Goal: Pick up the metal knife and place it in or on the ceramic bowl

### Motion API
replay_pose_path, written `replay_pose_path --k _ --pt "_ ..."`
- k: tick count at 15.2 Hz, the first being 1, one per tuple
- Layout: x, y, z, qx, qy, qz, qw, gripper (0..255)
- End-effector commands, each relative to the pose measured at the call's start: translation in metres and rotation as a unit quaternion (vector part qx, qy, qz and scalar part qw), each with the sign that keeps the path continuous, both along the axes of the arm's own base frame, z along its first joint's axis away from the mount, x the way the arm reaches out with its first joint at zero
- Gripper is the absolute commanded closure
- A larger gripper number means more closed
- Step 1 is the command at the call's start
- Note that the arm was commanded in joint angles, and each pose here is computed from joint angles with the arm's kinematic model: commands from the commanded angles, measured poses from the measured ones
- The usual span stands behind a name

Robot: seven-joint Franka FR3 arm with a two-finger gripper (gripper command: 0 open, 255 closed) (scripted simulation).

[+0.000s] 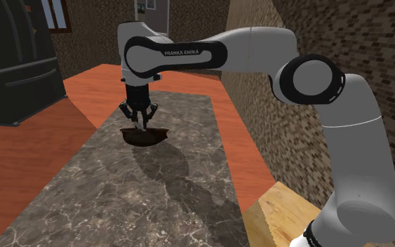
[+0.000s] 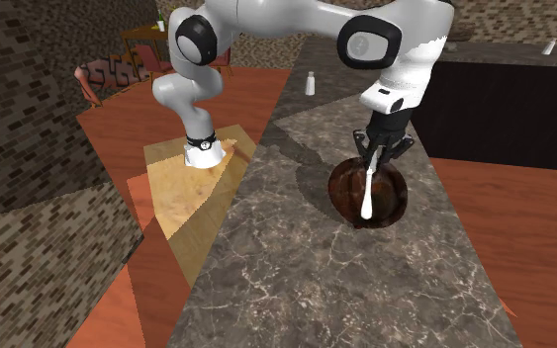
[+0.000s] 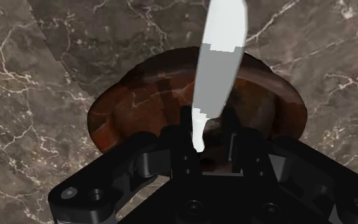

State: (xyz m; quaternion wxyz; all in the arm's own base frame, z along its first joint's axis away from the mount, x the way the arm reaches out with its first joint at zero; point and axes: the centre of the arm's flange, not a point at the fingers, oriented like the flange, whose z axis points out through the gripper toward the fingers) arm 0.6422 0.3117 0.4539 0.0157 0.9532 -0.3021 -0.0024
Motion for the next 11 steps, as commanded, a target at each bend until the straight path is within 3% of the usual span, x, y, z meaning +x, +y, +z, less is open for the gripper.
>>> replay_pose_path --k 1,8,9,11 --pt "0.001 -0.0017 -0.013 -0.001 0.0 -0.001 1.0 255" --pt "0.001 -0.0017 -0.013 -0.001 0.0 -0.001 1.0 255" --pt "0.0011 -0.0014 -0.0127 -0.001 0.0 -0.001 1.0 0" --pt "0.001 -0.0013 -0.0127 -0.001 0.0 -0.001 1.0 0"
